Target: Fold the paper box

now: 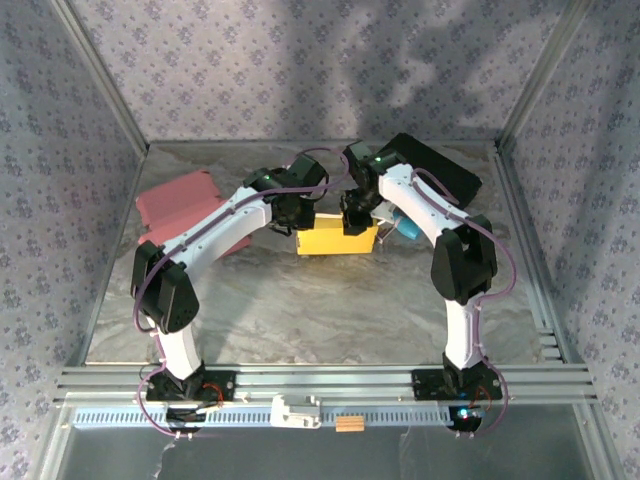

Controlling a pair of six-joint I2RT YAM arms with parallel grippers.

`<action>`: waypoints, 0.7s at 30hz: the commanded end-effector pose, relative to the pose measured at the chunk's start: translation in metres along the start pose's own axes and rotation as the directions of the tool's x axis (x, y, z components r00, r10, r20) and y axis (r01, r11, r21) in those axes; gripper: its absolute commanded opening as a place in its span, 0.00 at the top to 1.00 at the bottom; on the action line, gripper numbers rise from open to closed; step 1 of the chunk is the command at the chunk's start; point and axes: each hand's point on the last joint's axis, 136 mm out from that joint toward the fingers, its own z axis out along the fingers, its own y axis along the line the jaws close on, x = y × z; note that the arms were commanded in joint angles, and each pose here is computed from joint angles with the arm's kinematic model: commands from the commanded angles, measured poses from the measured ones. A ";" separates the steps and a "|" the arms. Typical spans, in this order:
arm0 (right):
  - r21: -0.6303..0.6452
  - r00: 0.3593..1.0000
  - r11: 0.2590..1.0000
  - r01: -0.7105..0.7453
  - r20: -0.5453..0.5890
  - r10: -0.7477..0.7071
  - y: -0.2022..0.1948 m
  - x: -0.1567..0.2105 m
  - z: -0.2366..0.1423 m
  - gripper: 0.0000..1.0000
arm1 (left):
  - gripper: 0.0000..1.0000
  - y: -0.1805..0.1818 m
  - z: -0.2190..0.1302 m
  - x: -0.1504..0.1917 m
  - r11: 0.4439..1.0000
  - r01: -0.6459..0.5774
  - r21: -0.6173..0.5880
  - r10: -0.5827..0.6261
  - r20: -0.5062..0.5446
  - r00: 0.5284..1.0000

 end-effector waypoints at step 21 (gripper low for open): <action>0.058 0.999 0.998 -0.023 0.030 0.022 -0.009 -0.012 0.016 0.77 | 0.87 0.004 0.001 -0.010 1.000 -0.021 -0.003 0.021 0.018 1.000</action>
